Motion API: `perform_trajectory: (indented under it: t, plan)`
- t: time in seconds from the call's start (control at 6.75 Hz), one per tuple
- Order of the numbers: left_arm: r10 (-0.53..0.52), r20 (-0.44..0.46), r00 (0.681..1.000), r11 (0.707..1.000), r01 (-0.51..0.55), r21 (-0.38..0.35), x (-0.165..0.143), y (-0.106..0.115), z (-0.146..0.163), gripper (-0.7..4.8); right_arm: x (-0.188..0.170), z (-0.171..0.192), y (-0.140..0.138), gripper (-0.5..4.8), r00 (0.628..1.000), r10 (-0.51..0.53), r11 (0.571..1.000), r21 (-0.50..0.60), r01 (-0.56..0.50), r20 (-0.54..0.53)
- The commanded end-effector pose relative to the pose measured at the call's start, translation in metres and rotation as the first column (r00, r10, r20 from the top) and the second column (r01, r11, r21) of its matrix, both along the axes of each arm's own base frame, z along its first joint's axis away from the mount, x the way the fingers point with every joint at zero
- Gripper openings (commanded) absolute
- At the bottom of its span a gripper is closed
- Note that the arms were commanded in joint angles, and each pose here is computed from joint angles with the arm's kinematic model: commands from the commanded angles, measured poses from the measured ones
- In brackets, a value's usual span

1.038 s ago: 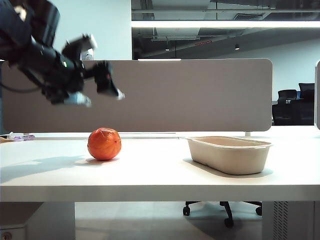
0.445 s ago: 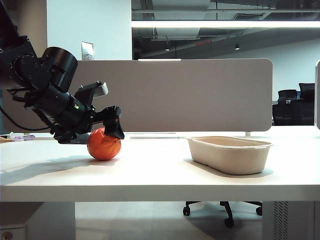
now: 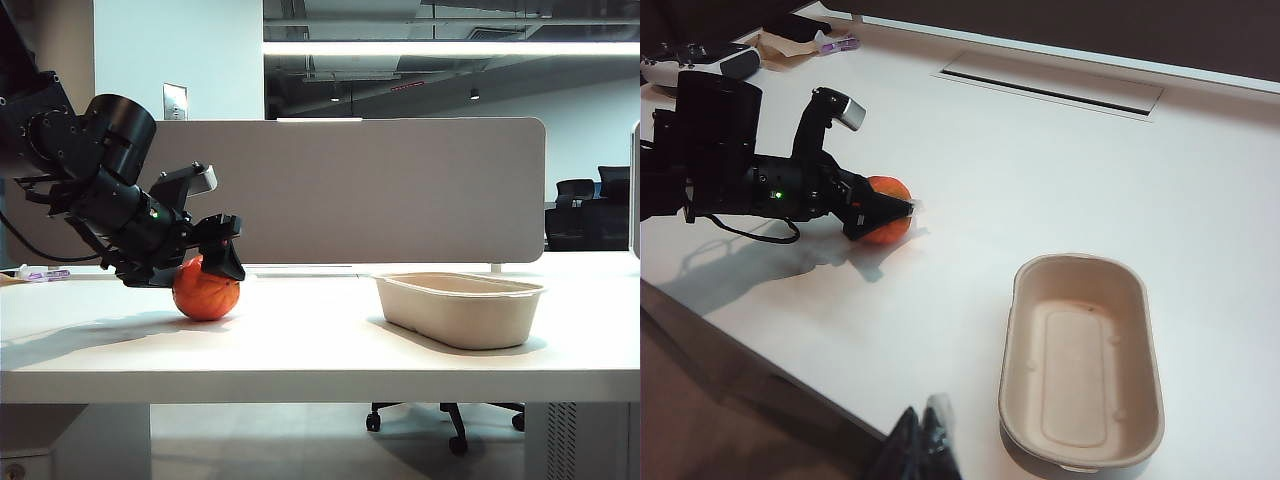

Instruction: Pick up the orange and place it into the paper lunchbox.

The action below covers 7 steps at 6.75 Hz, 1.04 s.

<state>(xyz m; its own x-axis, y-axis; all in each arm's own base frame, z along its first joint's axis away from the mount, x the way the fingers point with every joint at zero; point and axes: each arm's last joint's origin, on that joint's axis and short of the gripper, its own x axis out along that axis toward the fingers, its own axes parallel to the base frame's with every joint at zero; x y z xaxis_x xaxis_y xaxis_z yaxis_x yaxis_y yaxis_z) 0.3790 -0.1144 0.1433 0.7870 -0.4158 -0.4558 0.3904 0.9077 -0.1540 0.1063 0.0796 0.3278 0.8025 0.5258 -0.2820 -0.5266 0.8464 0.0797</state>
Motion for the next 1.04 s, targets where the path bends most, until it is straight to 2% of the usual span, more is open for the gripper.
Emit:
perform_trajectory:
  t: [0.15, 0.3, 0.44, 0.59, 0.74, 0.89, 1.04]
  plan:
    - [-0.181, 0.085, 0.980, 0.975, 0.190, -0.115, -0.009, -0.012, 0.042, 1.82, -0.007, -0.017, -0.005, -0.01, 0.986, -0.013, 0.992, -0.126, -0.009, -0.168]
    - [-0.189, 0.090, 0.978, 0.971, 0.200, -0.133, -0.009, -0.016, 0.047, 1.82, -0.007, -0.018, -0.005, -0.01, 0.983, -0.016, 0.991, -0.130, -0.008, -0.181]
    - [-0.254, 0.130, 0.958, 0.940, 0.277, -0.199, -0.011, -0.044, 0.072, 1.82, -0.009, -0.023, -0.007, -0.01, 0.968, -0.041, 0.992, -0.127, 0.010, -0.248]
    - [-0.391, 0.228, 0.892, 0.881, 0.434, -0.189, -0.030, -0.118, 0.112, 1.82, -0.012, -0.009, -0.010, -0.01, 0.975, -0.071, 0.992, -0.119, 0.047, -0.211]
    - [-0.423, 0.280, 0.862, 0.873, 0.470, -0.130, -0.044, -0.157, 0.118, 1.82, -0.015, 0.003, -0.014, -0.01, 0.976, -0.092, 0.990, -0.121, 0.069, -0.197]
    - [-0.463, 0.262, 0.847, 0.853, 0.506, -0.125, -0.047, -0.179, 0.107, 1.82, -0.017, 0.008, -0.015, -0.01, 0.977, -0.093, 0.991, -0.118, 0.071, -0.191]
    - [-0.482, 0.208, 0.851, 0.853, 0.510, -0.109, -0.045, -0.193, 0.089, 1.82, -0.019, 0.009, -0.017, -0.01, 0.976, -0.095, 0.990, -0.123, 0.071, -0.198]
